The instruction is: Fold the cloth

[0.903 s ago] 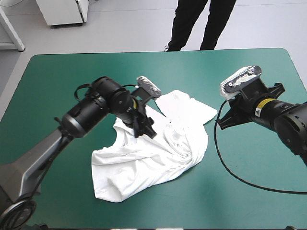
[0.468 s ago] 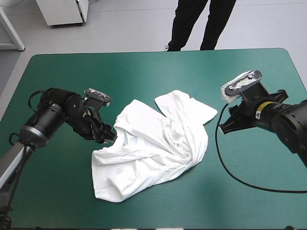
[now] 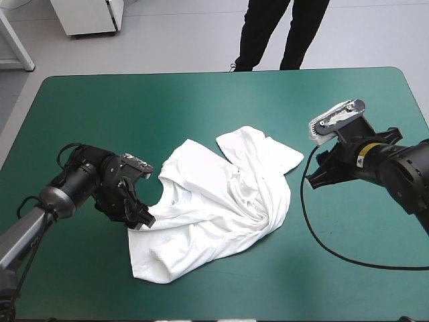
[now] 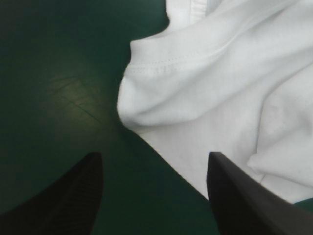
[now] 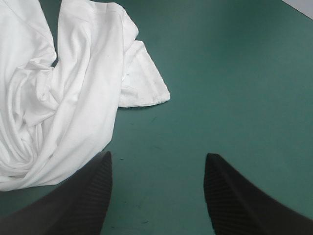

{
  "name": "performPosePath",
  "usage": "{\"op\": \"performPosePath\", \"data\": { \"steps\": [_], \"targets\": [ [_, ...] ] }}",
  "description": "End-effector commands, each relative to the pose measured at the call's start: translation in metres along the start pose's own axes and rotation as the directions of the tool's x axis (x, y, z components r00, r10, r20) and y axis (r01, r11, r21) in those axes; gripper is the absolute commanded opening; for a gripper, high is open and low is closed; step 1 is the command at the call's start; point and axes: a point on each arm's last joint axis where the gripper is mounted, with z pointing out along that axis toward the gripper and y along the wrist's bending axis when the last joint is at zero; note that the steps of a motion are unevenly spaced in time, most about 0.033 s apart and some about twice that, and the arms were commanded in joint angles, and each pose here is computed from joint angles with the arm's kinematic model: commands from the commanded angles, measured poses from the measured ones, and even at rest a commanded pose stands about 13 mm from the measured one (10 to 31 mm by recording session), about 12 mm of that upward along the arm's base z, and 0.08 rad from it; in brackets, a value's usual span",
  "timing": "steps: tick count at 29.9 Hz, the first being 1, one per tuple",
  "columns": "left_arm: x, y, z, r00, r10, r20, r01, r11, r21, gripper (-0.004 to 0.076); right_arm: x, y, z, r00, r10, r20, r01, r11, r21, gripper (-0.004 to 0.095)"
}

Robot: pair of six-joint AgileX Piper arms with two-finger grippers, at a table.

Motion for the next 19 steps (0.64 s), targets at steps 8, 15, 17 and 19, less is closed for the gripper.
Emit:
{"op": "performPosePath", "data": {
  "steps": [8,15,17,19],
  "targets": [
    [-0.014,0.014,0.014,0.999,-0.047,0.012,0.046,0.997,0.058,0.0455,-0.009,0.0,-0.015,0.994,-0.025,0.108,0.024,1.0,0.012,0.0539],
    [-0.025,0.016,0.037,0.997,-0.066,-0.037,0.07,0.993,0.098,0.0455,-0.01,-0.002,-0.014,0.993,-0.046,0.109,0.042,0.998,0.046,0.0538],
    [-0.027,0.015,0.042,0.997,-0.066,-0.043,0.07,0.991,0.118,0.0454,-0.011,-0.005,-0.011,0.993,-0.056,0.106,0.048,0.996,0.078,0.0538],
    [-0.03,0.013,0.045,0.997,-0.072,-0.038,0.077,0.987,0.141,0.0442,-0.014,-0.008,-0.003,0.993,-0.071,0.094,0.059,0.991,0.119,0.0538]
  ]
}}
